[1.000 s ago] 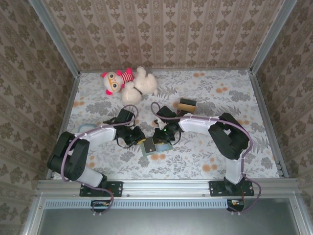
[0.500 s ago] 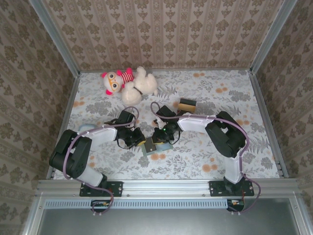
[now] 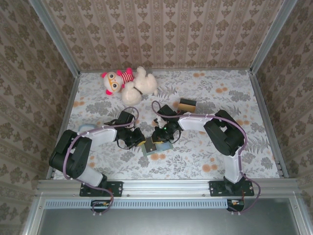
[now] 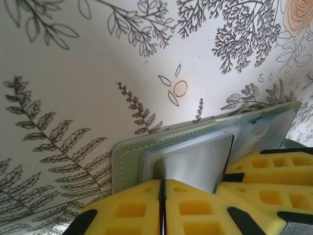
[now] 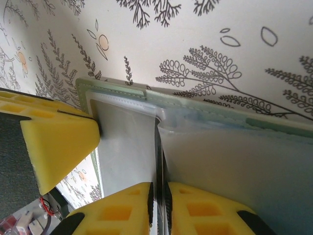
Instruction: Take the credit cards out of the card holder
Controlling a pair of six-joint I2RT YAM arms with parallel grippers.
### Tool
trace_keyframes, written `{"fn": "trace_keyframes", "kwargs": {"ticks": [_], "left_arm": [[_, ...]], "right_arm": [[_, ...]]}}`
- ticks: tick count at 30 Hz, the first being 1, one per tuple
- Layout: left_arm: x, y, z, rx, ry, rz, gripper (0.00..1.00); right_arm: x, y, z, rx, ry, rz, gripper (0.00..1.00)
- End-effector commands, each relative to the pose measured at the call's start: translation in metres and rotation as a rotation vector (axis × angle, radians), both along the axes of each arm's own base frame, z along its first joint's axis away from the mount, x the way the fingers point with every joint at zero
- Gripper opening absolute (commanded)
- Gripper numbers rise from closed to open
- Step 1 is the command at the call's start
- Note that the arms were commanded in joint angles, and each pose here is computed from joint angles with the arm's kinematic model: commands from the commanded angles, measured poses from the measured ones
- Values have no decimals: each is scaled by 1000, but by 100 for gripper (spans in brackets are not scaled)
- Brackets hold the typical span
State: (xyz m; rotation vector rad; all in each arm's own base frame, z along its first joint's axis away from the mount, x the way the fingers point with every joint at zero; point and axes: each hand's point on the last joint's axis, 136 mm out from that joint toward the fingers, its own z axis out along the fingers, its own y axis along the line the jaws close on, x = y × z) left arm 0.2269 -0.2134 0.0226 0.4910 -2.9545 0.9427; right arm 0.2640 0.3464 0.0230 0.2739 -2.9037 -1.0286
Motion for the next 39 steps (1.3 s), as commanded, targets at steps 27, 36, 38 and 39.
{"fn": "trace_keyframes", "kwargs": {"ticks": [27, 36, 38, 39], "left_arm": [[-4, -3, 20, -12, -36, -42, 18], [-10, -11, 3, -17, 2, -64, 12], [-11, -10, -1, -6, 15, -67, 11], [-12, -9, -3, 0, 21, -68, 11]], "right_arm": [[-2, -15, 7, 64, -27, 31, 0], [1, -23, 1, 6, -48, 28, 0], [1, -25, -1, -5, -50, 24, 0], [1, -26, -1, -11, -54, 22, 0]]}}
